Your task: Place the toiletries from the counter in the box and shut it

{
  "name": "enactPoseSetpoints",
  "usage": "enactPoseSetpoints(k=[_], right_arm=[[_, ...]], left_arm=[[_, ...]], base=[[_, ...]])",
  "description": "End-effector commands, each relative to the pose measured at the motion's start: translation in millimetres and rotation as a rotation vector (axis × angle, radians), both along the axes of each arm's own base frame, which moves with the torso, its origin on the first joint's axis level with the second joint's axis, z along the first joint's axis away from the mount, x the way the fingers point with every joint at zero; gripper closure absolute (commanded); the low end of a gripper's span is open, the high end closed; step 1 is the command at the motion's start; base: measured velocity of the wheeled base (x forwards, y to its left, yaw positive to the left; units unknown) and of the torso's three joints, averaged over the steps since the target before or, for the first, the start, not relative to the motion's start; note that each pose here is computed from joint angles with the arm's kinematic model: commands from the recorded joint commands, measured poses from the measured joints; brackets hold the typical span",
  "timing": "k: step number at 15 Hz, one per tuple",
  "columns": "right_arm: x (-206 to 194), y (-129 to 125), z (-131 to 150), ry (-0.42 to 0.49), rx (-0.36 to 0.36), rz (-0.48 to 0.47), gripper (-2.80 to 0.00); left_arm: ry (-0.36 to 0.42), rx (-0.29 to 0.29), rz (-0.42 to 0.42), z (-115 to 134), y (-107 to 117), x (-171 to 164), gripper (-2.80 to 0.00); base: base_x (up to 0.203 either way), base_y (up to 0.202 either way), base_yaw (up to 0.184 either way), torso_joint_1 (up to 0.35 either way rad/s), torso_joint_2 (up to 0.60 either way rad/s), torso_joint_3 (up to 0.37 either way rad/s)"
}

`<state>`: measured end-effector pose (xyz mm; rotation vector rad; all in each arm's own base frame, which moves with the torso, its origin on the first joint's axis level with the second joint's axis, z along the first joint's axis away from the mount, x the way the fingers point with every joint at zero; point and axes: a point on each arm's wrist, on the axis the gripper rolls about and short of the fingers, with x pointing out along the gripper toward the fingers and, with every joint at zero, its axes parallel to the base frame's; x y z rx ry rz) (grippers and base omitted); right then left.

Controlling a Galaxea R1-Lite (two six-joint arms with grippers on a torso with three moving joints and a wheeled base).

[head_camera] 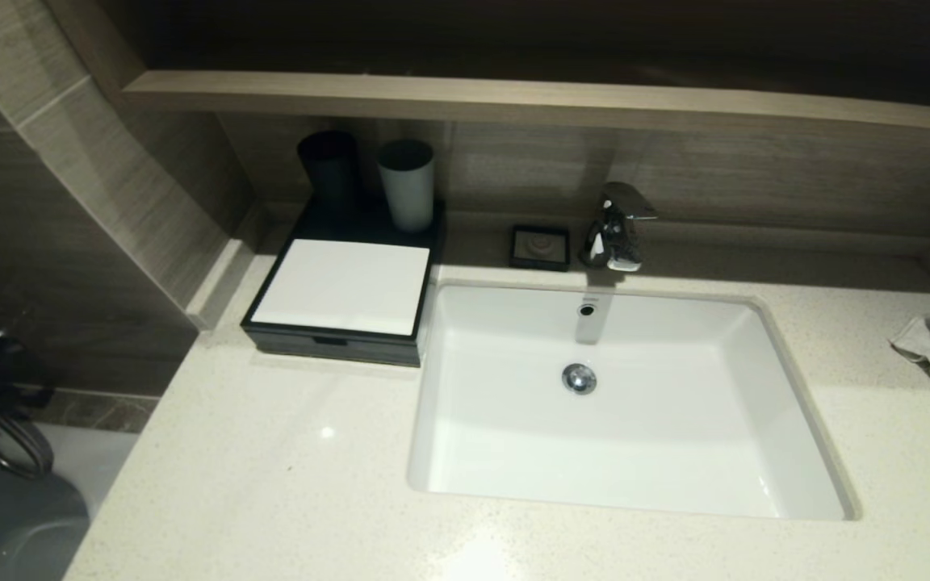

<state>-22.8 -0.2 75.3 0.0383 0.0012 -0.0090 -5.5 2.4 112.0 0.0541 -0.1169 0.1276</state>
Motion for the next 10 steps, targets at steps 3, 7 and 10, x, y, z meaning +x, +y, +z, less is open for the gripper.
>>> enactPoseSetpoints(k=[3,7,10], right_arm=[[0.0,0.0,0.0,0.000,0.000,0.001,0.00],[0.0,0.0,0.1,-0.001,0.000,0.001,0.00],[0.0,0.0,0.1,-0.001,0.000,0.001,0.00]], left_arm=[[-0.037,0.002,-0.004,-8.7,0.0,-10.4,0.00],[-0.060,0.015,-0.028,-18.4,-0.6,-18.9,0.00],[-0.046,0.017,-0.049,-19.5,-0.9,-18.6,0.00]], base=[[0.000,0.000,0.000,0.000,0.00,0.000],[0.000,0.000,0.000,0.000,0.00,0.000],[0.000,0.000,0.000,0.000,0.00,0.000]])
